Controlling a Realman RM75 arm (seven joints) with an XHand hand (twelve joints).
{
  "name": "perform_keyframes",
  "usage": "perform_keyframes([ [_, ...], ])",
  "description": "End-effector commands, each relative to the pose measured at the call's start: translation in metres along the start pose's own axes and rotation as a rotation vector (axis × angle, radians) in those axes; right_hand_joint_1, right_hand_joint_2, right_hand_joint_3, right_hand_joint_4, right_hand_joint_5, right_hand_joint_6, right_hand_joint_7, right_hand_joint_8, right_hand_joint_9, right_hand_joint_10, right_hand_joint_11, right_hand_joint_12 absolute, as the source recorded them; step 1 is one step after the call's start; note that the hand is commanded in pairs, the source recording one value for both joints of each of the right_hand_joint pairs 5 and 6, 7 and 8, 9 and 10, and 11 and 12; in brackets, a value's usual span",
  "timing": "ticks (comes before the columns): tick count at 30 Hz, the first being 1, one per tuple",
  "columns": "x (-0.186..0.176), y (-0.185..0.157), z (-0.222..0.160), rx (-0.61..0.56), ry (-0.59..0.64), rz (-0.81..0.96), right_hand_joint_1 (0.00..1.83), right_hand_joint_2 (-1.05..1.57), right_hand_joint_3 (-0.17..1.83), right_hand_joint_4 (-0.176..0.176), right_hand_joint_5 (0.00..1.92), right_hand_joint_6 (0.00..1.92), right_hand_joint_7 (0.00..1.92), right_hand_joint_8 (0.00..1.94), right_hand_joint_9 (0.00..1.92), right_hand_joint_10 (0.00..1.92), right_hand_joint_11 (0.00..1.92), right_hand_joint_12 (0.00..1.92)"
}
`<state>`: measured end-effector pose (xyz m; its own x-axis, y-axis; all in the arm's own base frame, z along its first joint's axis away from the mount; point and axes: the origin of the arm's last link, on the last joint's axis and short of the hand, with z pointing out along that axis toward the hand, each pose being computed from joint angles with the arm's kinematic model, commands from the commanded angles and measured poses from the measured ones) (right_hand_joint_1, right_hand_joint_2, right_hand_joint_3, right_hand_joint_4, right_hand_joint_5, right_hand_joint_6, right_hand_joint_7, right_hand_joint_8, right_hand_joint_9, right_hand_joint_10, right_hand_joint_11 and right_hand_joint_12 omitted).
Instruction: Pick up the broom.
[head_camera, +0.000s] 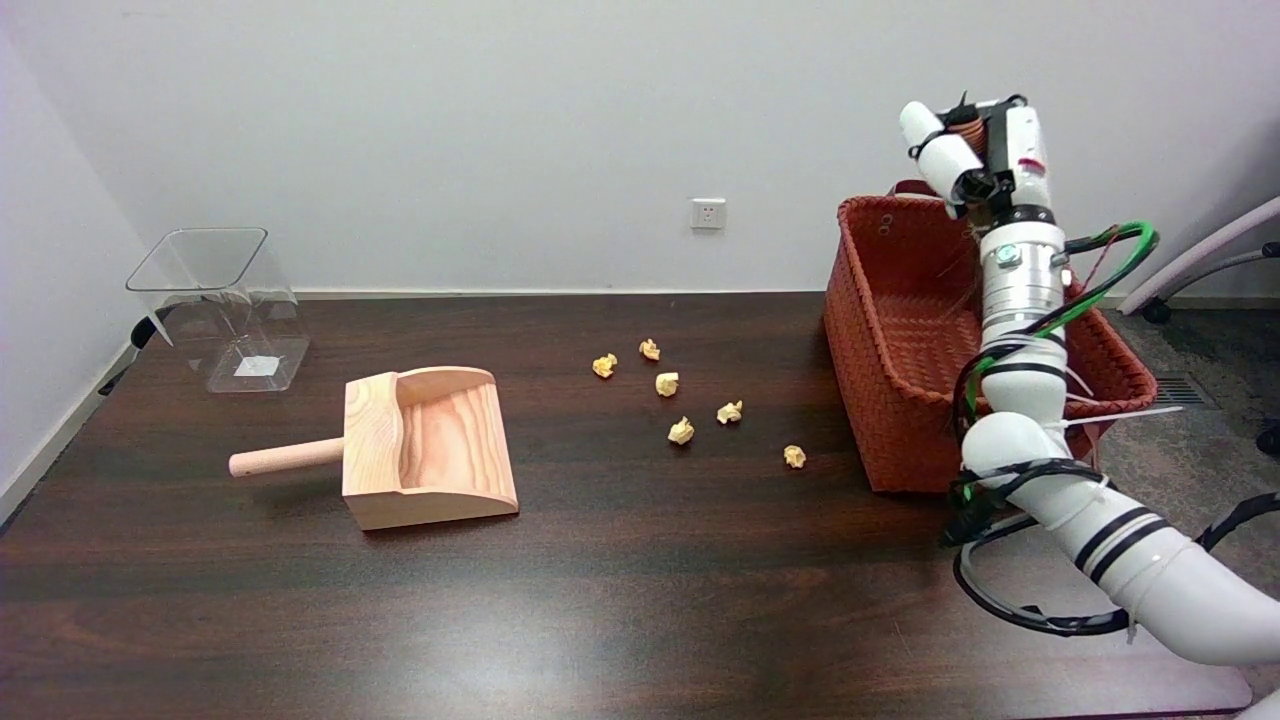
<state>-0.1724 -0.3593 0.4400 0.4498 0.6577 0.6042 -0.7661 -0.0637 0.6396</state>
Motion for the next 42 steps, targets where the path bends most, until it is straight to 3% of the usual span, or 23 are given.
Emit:
perform_keyframes([
  [1, 0.037, -0.069, -0.024, 0.148, 0.135, -0.022, 0.80, 1.57, 0.16, 0.000, 1.92, 1.92, 1.92, 1.92, 1.92, 1.92, 1.92, 1.92],
  [7, 0.034, -0.102, -0.046, 0.174, 0.203, -0.040, 0.81, 1.57, 0.15, 0.000, 1.92, 1.92, 1.92, 1.92, 1.92, 1.92, 1.92, 1.92],
  [24, -0.015, -0.173, -0.083, 0.261, 0.210, 0.057, 0.82, 1.57, 0.22, 0.000, 1.92, 1.92, 1.92, 1.92, 1.92, 1.92, 1.92, 1.92],
  [42, -0.066, -0.204, -0.091, 0.276, 0.129, 0.149, 0.83, 1.57, 0.24, 0.000, 1.92, 1.92, 1.92, 1.92, 1.92, 1.92, 1.92, 1.92],
])
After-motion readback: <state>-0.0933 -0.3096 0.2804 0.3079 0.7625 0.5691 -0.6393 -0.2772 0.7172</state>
